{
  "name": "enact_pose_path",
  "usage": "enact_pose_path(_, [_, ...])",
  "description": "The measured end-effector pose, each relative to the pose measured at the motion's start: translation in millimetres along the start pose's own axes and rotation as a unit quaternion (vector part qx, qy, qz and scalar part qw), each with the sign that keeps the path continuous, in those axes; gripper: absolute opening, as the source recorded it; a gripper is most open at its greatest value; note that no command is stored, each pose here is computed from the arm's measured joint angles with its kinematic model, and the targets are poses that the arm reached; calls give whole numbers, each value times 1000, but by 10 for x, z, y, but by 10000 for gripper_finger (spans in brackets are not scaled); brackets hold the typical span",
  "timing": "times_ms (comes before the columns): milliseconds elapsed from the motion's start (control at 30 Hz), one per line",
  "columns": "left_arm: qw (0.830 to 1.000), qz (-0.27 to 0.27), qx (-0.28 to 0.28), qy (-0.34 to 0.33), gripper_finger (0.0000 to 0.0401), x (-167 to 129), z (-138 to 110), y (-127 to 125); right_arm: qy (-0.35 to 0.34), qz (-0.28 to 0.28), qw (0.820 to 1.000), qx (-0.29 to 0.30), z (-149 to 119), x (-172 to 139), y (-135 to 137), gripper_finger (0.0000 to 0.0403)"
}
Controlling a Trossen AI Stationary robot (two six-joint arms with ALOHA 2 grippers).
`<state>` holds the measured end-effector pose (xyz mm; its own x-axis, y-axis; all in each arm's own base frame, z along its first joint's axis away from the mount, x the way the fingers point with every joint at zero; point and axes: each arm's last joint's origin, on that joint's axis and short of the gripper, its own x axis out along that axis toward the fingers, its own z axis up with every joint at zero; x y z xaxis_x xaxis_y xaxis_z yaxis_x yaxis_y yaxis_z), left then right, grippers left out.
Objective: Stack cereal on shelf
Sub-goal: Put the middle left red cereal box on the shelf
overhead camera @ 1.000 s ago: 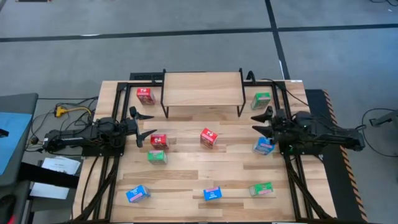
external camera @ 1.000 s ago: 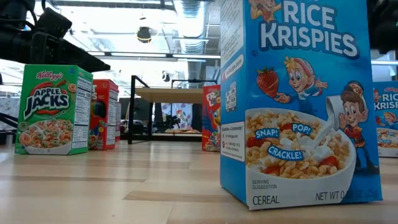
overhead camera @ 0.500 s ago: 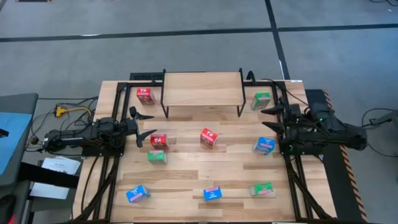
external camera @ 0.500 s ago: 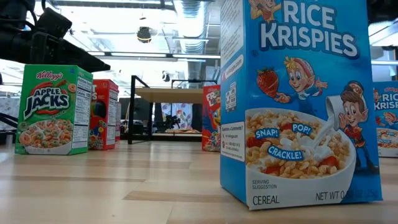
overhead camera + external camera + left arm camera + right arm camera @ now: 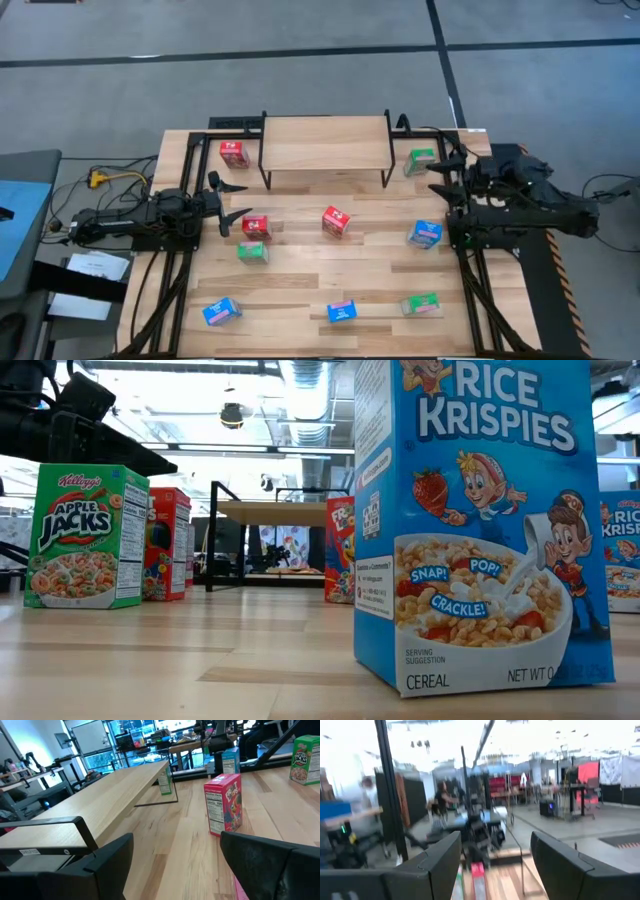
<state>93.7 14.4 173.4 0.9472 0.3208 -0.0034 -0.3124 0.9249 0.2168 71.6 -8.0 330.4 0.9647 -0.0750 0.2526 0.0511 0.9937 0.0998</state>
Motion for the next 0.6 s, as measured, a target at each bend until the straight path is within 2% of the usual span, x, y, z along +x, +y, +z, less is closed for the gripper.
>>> enact_pose_path(200, [1000,0,0,0,289,0,1,0,-41,5,999,5,80,-4,10,266])
enact_pose_path(600, [1000,0,0,0,289,0,0,0,-53,-19,998,-16,100,22,-4,266])
